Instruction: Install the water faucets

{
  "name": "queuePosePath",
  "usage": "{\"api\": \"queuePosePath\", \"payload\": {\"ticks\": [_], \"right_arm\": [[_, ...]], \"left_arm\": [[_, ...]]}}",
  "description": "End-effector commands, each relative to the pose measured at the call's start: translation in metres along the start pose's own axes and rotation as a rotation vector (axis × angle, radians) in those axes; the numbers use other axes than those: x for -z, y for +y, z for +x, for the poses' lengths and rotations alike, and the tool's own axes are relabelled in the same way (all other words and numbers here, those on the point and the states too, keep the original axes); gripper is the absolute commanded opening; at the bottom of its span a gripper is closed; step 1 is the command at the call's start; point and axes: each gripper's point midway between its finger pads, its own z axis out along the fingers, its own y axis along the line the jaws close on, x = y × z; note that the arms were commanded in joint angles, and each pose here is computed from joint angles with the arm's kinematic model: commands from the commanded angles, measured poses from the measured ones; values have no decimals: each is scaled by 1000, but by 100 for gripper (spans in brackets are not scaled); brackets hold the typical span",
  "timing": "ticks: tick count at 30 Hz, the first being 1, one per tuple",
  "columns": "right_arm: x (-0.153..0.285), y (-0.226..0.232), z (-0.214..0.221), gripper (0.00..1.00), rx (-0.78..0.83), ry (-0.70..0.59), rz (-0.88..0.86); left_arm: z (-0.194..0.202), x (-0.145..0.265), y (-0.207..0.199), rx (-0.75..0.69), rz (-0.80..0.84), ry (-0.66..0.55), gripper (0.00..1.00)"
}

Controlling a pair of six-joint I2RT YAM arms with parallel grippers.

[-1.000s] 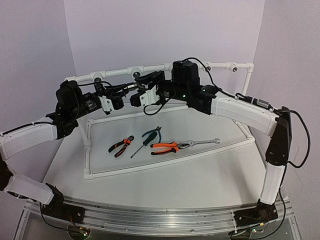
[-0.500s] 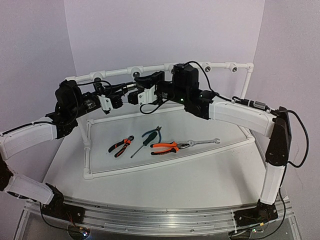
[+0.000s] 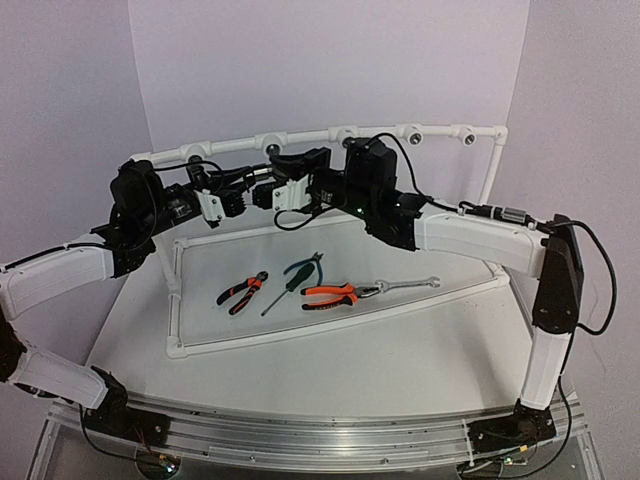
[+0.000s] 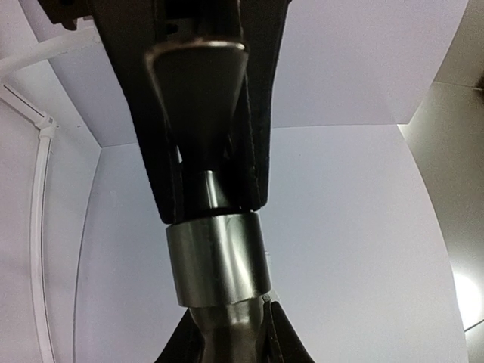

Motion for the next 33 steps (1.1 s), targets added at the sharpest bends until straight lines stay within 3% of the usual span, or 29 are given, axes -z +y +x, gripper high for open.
{"api": "queuePosePath", "payload": {"ticks": [1, 8, 16, 23, 33], "right_arm": [[-2, 21, 5, 0, -199, 114, 32], [-10, 11, -3, 0, -335, 170, 200], [-14, 15, -9, 0, -380, 168, 258], [-8, 9, -4, 0, -434, 210, 304], [-14, 10, 0, 0, -573, 259, 392]], "left_arm": [[-15, 1, 50, -45, -134, -23, 3], [-18, 5, 59, -54, -163, -26, 17], [-18, 6, 58, -50, -155, -17, 20], [-15, 10, 55, -45, -143, 8, 65], [-10, 19, 56, -22, -151, 64, 93]]}}
